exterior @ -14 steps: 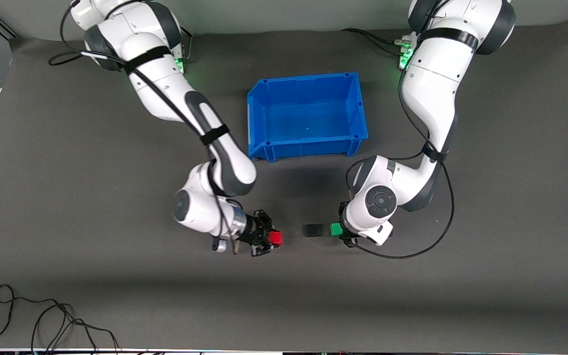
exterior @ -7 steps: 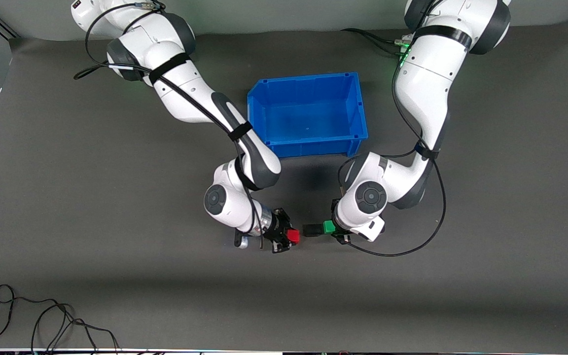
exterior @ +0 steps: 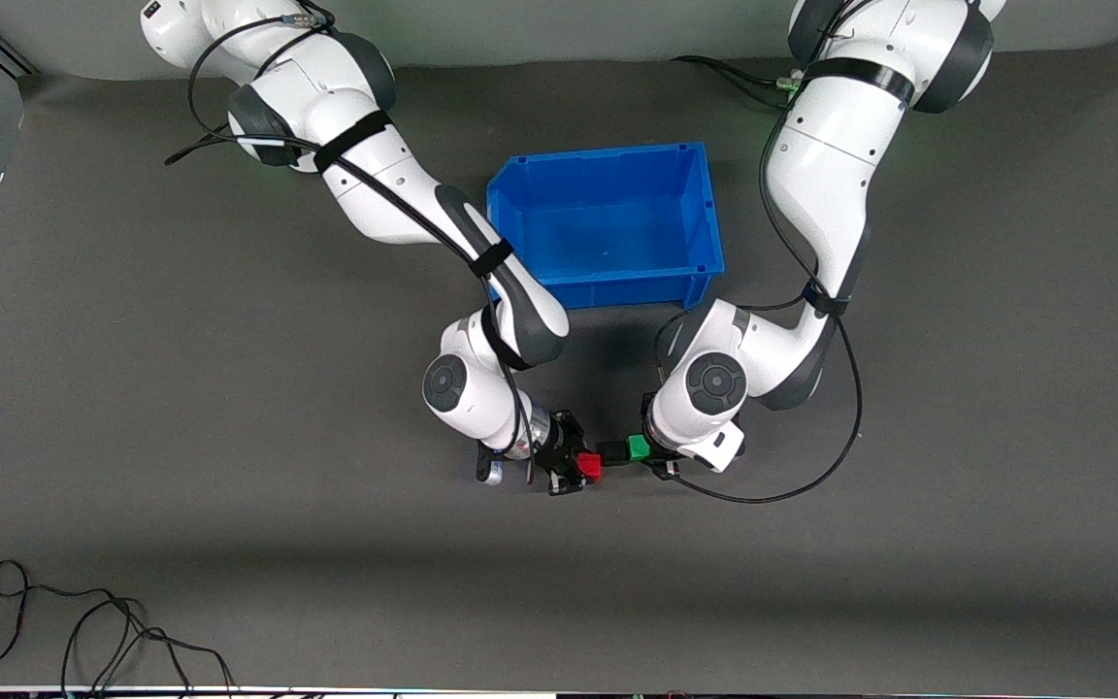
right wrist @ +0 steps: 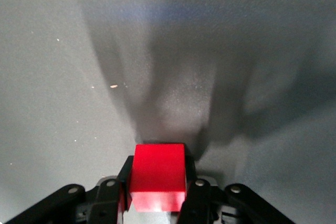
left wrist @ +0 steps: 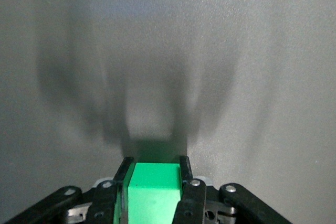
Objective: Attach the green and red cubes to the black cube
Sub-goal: 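Press the red cube against the black cube while the left gripper presses green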
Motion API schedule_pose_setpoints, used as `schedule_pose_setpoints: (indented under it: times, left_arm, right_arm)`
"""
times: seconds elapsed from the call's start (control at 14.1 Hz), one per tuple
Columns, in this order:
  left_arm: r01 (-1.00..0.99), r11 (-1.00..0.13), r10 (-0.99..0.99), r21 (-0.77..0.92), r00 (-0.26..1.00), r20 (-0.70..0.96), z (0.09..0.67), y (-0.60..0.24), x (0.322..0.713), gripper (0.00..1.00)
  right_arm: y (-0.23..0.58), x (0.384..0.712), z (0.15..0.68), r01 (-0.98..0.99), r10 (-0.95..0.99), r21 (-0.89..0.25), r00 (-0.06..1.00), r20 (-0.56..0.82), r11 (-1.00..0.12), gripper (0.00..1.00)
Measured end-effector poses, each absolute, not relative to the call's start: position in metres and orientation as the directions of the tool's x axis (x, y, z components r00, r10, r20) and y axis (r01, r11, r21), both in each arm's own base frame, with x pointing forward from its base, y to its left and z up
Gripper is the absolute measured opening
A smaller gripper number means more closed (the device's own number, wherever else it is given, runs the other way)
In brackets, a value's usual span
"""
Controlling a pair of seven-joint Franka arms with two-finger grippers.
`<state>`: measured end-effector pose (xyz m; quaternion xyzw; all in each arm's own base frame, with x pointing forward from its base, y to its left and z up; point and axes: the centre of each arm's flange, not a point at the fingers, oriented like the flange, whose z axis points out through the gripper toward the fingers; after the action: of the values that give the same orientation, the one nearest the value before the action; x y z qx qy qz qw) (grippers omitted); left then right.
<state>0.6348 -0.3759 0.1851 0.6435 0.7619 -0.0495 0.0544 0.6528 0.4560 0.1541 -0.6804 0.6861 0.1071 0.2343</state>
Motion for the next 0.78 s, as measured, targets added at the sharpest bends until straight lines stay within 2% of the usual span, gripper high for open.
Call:
schedule_pose_setpoints:
  times: [0.78]
  left_arm:
    - [0.983, 0.184, 0.973, 0.001, -0.182, -0.140, 0.185, -0.369, 0.639, 0.40]
  right_arm:
    - [0.473, 0.642, 0.154, -0.984, -0.881, -0.175, 0.048, -0.471, 0.040, 0.39]
